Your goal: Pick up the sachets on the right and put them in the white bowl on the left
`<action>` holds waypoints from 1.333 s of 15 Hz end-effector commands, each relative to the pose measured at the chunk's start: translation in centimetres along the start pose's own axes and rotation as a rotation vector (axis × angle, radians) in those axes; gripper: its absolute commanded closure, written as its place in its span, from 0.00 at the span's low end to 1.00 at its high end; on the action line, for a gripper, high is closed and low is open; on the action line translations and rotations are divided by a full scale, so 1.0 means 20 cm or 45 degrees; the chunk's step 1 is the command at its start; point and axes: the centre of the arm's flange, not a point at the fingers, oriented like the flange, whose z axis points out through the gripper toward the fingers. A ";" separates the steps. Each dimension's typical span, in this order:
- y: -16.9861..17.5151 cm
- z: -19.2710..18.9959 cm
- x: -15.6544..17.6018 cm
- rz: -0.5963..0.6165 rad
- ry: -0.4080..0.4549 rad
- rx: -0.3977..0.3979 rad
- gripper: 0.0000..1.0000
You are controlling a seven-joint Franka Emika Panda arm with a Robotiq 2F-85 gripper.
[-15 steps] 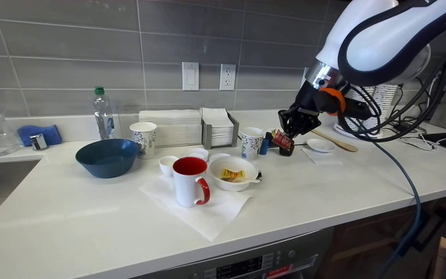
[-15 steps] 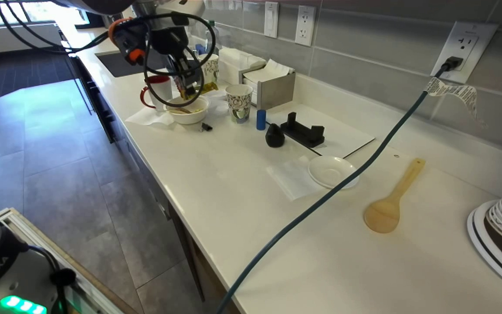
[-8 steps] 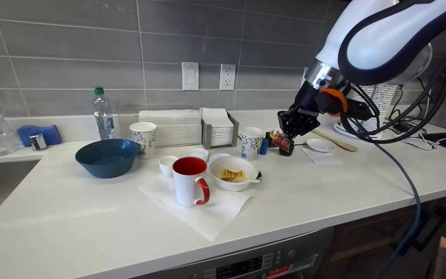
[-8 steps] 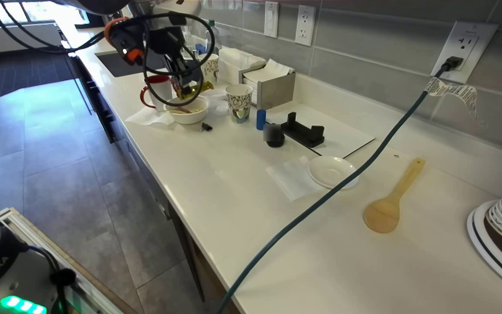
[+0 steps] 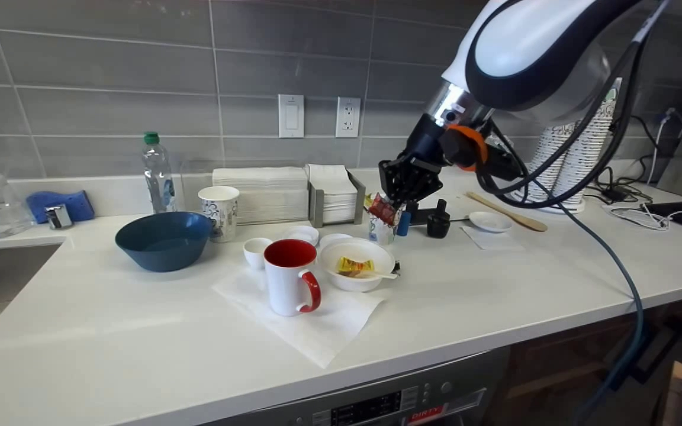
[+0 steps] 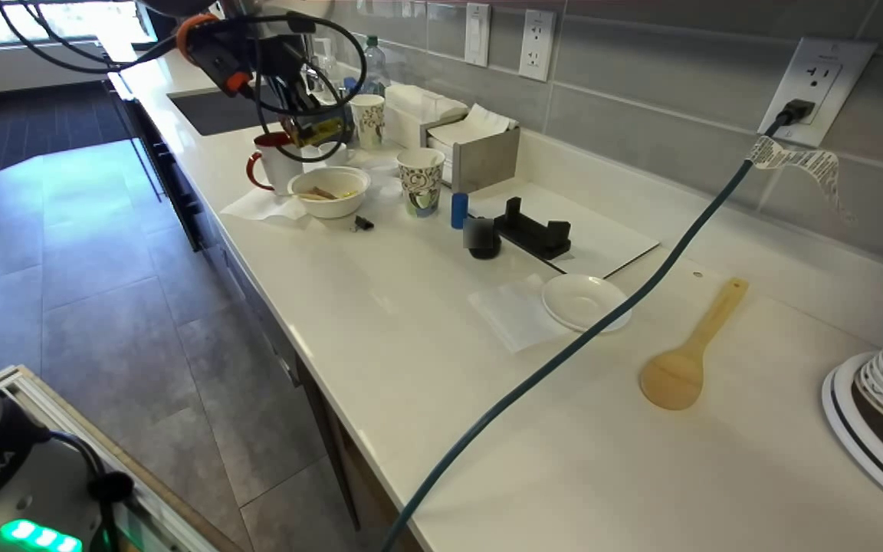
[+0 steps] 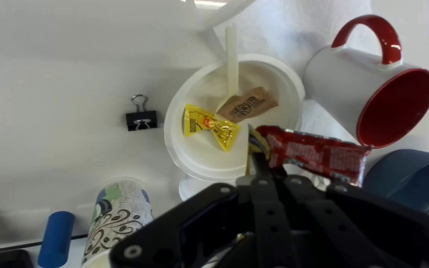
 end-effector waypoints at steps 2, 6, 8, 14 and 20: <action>-0.05 0.18 0.15 0.010 -0.022 0.026 0.99; -0.06 0.33 0.18 0.031 -0.044 0.023 0.99; -0.06 0.40 0.19 0.041 -0.058 0.031 0.99; -0.06 0.51 0.18 0.033 -0.092 0.002 0.71; 0.01 0.23 0.18 -0.037 -0.040 0.003 0.31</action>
